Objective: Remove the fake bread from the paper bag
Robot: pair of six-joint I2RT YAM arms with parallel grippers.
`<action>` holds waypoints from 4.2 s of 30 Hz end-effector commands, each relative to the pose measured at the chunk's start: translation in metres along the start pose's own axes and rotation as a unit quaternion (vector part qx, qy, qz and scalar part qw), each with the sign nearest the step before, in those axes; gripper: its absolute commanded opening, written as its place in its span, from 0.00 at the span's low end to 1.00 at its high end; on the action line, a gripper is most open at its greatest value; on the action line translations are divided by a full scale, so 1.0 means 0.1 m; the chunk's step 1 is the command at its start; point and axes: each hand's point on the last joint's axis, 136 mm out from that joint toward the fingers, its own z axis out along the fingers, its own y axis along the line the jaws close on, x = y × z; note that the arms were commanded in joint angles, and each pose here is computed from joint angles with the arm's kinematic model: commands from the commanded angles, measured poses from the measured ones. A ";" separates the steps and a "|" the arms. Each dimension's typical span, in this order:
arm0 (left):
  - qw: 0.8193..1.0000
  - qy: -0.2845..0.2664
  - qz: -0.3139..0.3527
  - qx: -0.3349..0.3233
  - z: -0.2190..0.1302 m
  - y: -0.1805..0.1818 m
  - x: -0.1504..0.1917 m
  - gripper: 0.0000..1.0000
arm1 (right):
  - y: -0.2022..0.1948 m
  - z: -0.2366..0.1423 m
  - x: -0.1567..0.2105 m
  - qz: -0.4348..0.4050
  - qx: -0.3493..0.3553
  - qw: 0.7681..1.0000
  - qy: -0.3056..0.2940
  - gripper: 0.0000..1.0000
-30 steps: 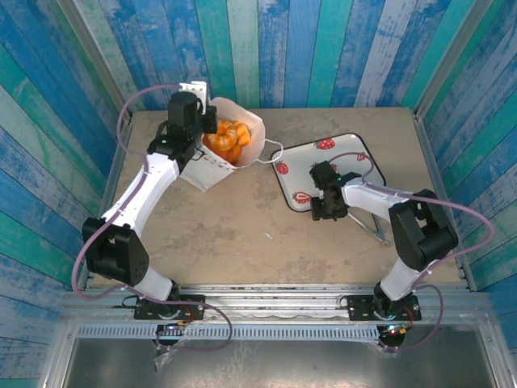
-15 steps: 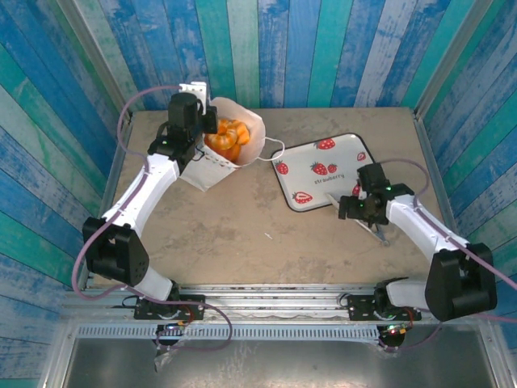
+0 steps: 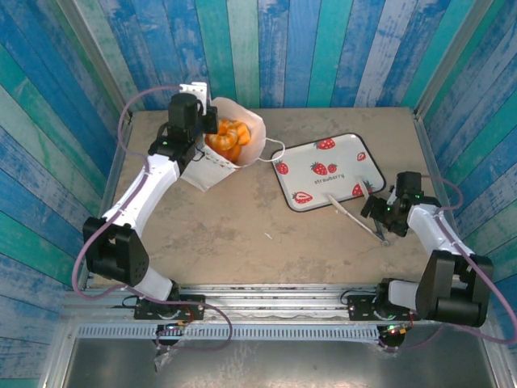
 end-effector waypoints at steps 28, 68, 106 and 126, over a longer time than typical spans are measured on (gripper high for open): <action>0.998 -0.068 -0.012 -0.012 -0.28 0.09 -0.42 0.00 | 0.32 0.29 0.50 -0.097 -0.021 0.993 0.063 0.97; 0.997 -0.075 -0.015 -0.018 -0.34 0.13 -0.44 0.00 | 0.79 0.57 0.74 -0.207 0.061 0.973 0.083 0.54; 0.996 -0.079 -0.018 -0.025 -0.38 0.16 -0.46 0.00 | 0.89 0.52 0.67 -0.203 0.069 0.976 0.036 0.37; 0.996 -0.082 -0.042 -0.007 -0.44 0.12 -0.38 0.00 | 2.05 -0.68 0.21 -0.291 -0.177 0.934 -0.109 0.22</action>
